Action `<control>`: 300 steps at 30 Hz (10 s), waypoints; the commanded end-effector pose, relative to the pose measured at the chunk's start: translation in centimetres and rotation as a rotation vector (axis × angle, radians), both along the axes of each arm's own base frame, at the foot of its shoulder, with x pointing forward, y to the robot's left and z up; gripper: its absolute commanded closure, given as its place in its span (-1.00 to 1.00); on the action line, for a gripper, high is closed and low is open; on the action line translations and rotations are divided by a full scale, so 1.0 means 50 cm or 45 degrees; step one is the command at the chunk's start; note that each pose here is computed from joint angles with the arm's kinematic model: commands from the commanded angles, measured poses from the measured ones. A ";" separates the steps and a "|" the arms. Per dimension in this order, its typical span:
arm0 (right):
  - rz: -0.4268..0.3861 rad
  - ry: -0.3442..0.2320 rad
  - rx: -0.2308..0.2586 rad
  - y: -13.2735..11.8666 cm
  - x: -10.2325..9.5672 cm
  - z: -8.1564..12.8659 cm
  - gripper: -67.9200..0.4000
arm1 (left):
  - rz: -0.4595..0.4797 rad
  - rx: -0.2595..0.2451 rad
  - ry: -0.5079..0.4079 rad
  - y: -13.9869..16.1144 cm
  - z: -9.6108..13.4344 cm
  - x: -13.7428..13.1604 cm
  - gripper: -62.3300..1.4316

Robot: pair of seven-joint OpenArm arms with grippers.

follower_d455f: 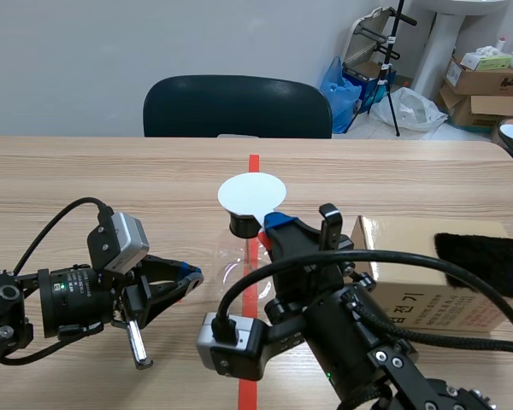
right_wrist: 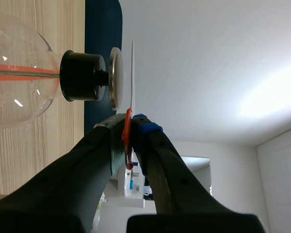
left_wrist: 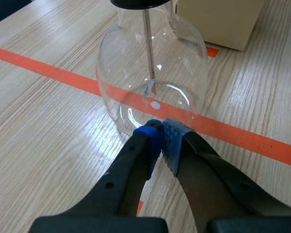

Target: Do the electroscope experiment

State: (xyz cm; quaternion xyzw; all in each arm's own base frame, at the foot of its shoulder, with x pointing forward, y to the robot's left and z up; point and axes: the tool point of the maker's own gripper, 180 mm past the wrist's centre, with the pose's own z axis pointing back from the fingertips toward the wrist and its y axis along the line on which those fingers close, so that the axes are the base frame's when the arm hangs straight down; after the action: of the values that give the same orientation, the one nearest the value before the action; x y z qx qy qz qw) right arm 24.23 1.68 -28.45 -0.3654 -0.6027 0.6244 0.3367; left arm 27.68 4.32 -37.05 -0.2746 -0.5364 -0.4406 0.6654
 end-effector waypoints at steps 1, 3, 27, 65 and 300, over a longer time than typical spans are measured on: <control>-0.006 -0.048 0.003 -0.006 0.011 0.019 0.96 | 0.007 -0.045 -0.035 -0.005 0.025 0.012 0.86; -0.006 -0.048 0.003 -0.006 0.011 0.019 0.96 | 0.007 -0.045 -0.035 -0.005 0.025 0.012 0.86; -0.586 -0.073 0.025 -0.162 0.059 0.029 0.96 | 0.007 -0.045 -0.033 -0.005 0.024 0.011 0.86; -0.361 -0.064 0.017 -0.099 0.049 0.025 0.96 | 0.007 -0.051 -0.035 -0.006 0.026 0.010 0.86; -0.692 -0.077 0.029 -0.192 0.059 0.030 0.96 | 0.007 -0.051 -0.035 -0.006 0.026 0.010 0.86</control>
State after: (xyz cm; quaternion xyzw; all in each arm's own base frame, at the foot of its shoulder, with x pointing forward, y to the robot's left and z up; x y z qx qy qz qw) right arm 26.71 -7.65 -27.96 -0.5196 -0.4905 0.5032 0.4860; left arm 27.68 4.30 -37.03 -0.2748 -0.5368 -0.4406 0.6650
